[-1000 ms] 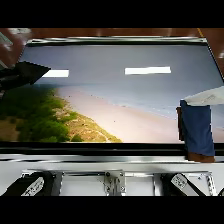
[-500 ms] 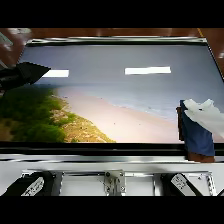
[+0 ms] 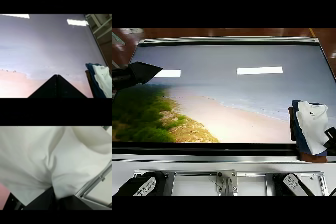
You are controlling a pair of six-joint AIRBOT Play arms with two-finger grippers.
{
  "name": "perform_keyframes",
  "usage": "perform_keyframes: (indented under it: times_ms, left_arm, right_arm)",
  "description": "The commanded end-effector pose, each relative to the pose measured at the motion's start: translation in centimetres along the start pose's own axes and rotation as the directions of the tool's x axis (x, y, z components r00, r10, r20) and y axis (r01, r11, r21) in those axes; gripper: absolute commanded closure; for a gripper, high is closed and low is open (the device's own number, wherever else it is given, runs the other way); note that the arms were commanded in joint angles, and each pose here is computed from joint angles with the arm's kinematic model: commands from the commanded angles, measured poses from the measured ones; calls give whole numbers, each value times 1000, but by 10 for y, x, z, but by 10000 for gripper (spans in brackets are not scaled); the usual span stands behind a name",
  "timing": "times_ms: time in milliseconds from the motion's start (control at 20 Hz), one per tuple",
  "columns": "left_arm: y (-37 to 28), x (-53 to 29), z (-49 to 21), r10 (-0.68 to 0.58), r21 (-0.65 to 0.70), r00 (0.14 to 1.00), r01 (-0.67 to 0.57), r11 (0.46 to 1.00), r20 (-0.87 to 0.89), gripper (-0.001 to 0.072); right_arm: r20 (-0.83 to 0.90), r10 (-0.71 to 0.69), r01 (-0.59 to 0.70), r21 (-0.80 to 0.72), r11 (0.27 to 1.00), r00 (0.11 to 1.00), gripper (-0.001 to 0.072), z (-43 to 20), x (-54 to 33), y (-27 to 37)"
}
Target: Fold the shirts.
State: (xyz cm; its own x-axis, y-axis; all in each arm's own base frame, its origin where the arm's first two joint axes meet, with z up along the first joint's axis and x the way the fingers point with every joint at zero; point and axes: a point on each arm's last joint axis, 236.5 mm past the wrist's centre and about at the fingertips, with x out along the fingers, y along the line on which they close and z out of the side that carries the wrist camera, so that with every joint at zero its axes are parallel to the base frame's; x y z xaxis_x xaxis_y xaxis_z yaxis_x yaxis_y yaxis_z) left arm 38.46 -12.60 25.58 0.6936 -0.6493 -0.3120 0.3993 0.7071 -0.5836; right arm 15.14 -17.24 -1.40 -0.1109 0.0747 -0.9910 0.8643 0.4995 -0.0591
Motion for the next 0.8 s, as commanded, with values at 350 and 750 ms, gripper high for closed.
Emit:
perform_keyframes:
  times_ms: [350, 750]
  left_arm:
    - [49, 11, -10, 161, 74, 986, -157, 985, -51, 664]
    - [159, 10, -155, 605, 358, 458, -518, 777, -651, 283]
  right_arm:
    - [360, 135, -79, -166, 983, 923, 165, 78, -90, 33]
    - [381, 469, -133, -646, 752, 797, 43, 9, -150, 230]
